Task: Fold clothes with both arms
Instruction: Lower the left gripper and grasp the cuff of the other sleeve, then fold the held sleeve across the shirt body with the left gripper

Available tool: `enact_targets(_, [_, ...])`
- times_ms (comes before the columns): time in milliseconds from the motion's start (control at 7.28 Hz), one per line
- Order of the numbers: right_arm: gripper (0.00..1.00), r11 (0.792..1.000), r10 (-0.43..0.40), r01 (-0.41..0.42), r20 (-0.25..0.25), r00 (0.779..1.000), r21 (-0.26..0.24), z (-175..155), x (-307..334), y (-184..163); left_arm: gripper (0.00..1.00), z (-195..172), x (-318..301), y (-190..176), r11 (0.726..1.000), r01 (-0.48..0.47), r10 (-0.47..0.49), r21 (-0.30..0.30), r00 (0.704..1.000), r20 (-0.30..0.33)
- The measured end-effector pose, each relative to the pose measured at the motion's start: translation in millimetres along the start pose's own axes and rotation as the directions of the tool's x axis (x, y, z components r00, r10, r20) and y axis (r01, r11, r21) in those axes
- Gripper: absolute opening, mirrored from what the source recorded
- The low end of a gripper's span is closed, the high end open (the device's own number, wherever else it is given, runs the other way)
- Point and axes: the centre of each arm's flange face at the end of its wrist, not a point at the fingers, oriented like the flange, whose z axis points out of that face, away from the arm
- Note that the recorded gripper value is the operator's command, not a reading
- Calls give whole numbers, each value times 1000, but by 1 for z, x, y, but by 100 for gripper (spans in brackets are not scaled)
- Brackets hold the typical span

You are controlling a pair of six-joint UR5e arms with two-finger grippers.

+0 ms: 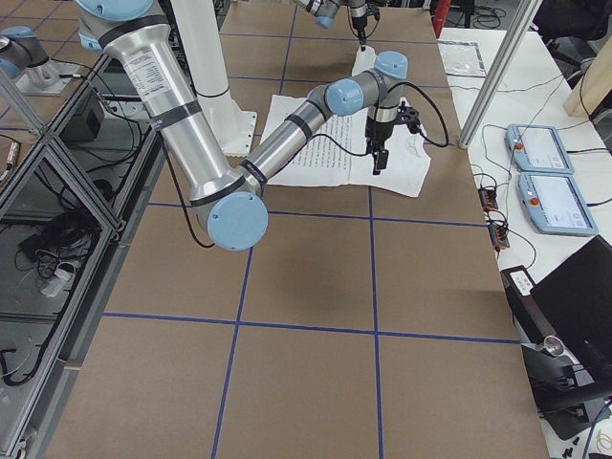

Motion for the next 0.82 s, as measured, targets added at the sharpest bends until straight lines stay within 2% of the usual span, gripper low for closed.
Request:
enact_targets(412, [100,1000,-19,19,-10,1000,-10,7,28,25,0,-30,40,-9,999,-24,25,32,999,-47])
enact_targets(825, [100,998,-43,40,-45,998,-53,27,100,64,0,-95,163,-48,999,40,-41,-3,997,-66])
